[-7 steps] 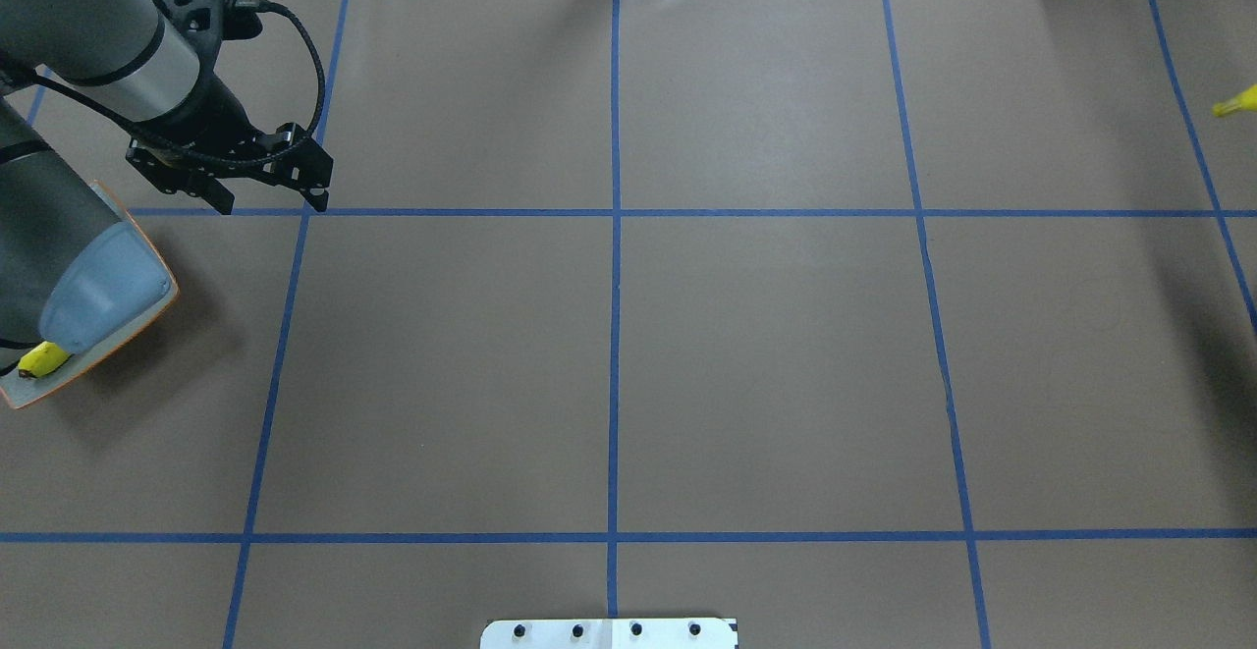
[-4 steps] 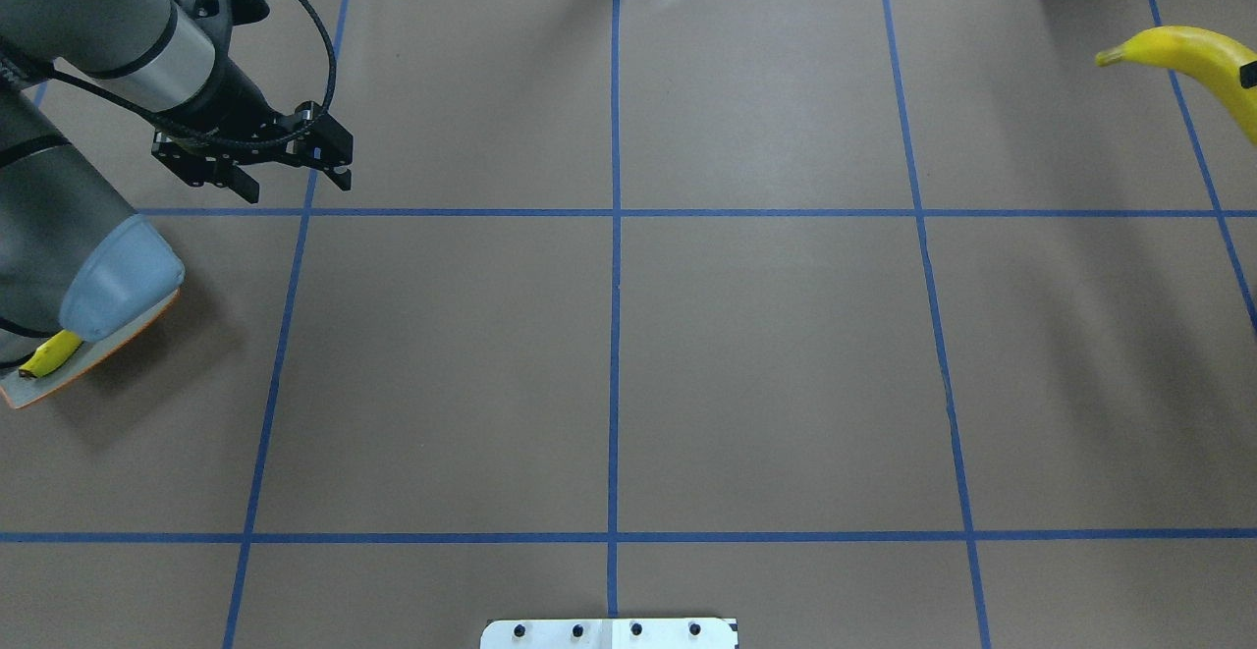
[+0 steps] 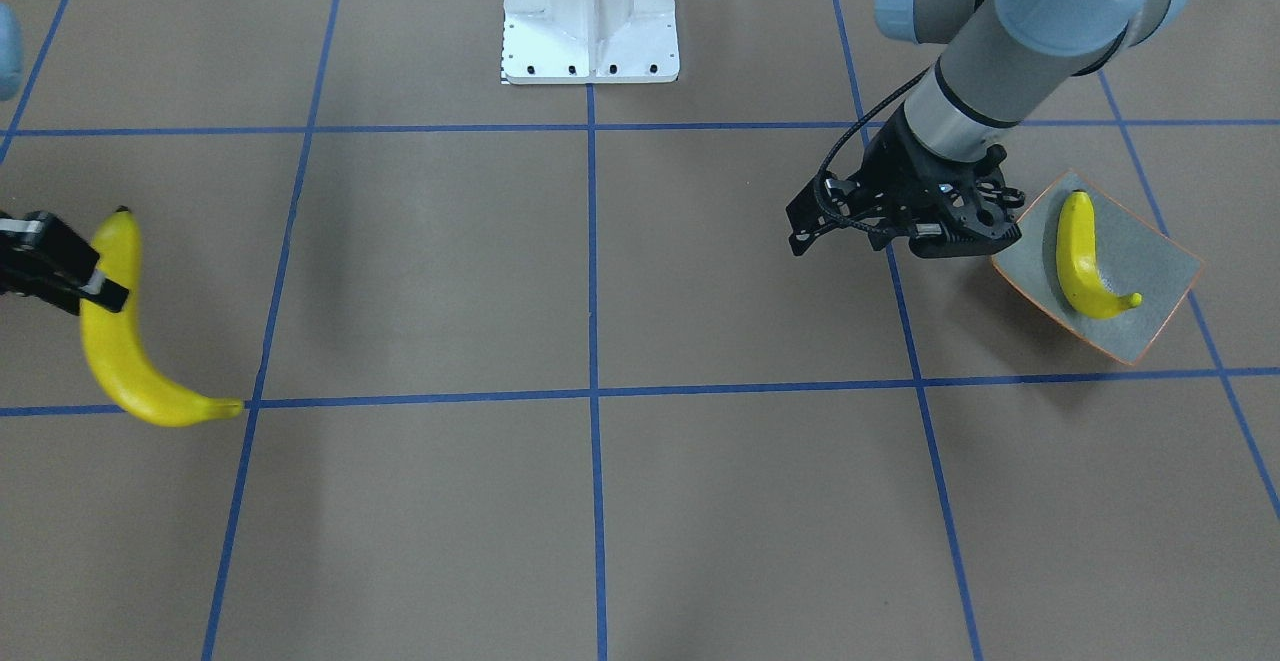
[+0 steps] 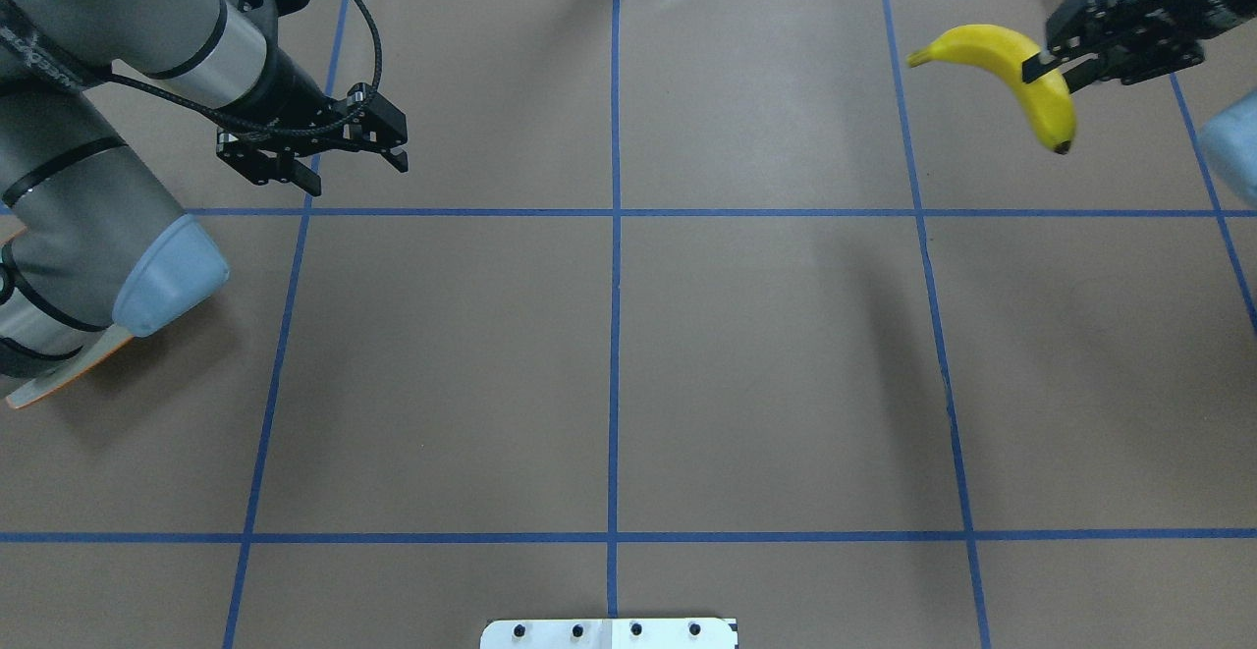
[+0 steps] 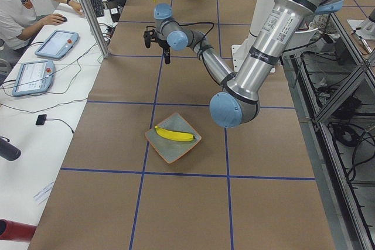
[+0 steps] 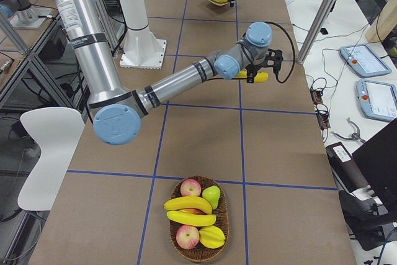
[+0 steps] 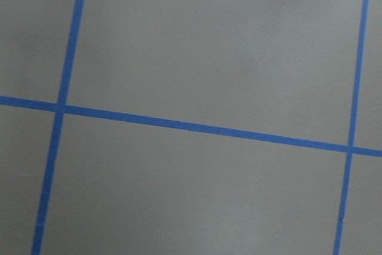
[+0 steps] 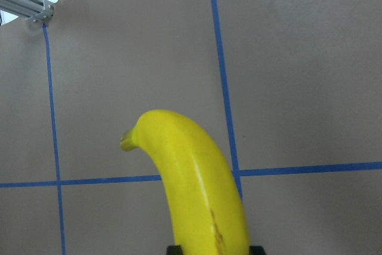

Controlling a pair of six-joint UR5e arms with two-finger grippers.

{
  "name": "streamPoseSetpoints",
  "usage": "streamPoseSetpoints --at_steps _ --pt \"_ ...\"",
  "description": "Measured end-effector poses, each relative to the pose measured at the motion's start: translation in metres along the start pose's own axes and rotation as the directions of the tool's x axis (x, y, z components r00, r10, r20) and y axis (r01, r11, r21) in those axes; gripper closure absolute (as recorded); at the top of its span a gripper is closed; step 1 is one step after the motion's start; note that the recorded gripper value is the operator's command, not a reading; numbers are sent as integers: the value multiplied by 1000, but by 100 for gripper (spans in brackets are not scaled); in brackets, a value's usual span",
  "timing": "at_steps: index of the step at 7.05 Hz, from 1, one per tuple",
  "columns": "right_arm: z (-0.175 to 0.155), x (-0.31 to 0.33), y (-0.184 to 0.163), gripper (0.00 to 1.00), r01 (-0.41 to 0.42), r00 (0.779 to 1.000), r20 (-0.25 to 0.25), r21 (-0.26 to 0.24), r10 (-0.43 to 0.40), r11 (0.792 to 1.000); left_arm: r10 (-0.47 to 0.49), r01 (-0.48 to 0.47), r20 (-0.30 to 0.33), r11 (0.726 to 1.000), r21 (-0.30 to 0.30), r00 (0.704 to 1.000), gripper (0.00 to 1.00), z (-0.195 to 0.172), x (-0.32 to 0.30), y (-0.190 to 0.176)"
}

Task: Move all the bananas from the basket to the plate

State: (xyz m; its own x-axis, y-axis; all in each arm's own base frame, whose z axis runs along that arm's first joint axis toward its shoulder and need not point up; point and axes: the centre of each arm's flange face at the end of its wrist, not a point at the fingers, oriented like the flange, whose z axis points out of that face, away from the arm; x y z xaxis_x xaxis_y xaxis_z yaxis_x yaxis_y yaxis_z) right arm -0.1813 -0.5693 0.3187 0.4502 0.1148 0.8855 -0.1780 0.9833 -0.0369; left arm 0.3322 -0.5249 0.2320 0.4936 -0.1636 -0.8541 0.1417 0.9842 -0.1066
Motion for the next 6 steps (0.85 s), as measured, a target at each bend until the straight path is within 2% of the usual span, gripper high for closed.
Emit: streamPoseSetpoints --at_steps 2,4,6 --pt "60 -105 55 100 5 1000 -13 44 -5 999 -60 59 -30 998 -29 998 0 7 39 19" --pt "97 -177 105 100 43 999 9 69 -43 997 -125 122 -55 990 -69 991 0 15 80 43" --pt "119 -218 142 100 101 994 40 84 -104 991 -179 171 -85 981 -91 980 0 17 111 54"
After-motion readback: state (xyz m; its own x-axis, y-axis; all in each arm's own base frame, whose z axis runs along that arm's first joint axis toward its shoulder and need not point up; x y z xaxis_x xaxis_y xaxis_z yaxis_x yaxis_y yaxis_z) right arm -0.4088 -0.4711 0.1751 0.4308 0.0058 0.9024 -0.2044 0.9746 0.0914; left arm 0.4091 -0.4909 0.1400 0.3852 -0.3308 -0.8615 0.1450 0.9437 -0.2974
